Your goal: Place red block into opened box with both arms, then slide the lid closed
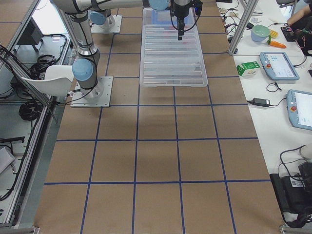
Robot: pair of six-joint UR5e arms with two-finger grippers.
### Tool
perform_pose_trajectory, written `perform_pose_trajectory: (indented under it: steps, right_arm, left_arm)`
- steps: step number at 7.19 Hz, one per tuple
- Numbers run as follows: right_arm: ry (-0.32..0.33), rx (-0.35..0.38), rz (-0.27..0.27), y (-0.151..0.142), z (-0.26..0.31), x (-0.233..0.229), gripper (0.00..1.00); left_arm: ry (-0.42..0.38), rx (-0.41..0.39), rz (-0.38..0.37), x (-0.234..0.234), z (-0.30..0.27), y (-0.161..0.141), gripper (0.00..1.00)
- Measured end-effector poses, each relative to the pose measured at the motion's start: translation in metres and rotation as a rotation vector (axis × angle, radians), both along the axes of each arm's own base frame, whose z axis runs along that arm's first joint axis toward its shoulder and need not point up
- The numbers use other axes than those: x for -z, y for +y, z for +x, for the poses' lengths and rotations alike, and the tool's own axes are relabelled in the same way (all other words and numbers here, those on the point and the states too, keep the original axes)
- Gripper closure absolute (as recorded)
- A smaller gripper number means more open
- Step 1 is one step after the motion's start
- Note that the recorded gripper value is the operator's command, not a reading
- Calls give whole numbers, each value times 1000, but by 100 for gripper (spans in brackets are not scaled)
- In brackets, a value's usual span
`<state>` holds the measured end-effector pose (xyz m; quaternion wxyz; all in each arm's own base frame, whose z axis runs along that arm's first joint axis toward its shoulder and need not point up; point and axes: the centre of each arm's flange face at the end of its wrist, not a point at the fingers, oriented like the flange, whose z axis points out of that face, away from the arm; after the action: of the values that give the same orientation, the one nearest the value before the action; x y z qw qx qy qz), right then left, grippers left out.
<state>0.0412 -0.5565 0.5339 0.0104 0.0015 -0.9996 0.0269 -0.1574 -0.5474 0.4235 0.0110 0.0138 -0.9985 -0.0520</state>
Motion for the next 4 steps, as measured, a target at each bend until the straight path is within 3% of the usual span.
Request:
perform_pose_trajectory:
  steps: [3, 4]
  right_arm:
    - [9, -67, 18, 4, -127, 5, 0]
    - [0, -53, 37, 11, -175, 17, 0]
  left_arm:
    - [-52, -11, -29, -55, 28, 40, 0]
    - [-65, -15, -26, -62, 40, 49, 0]
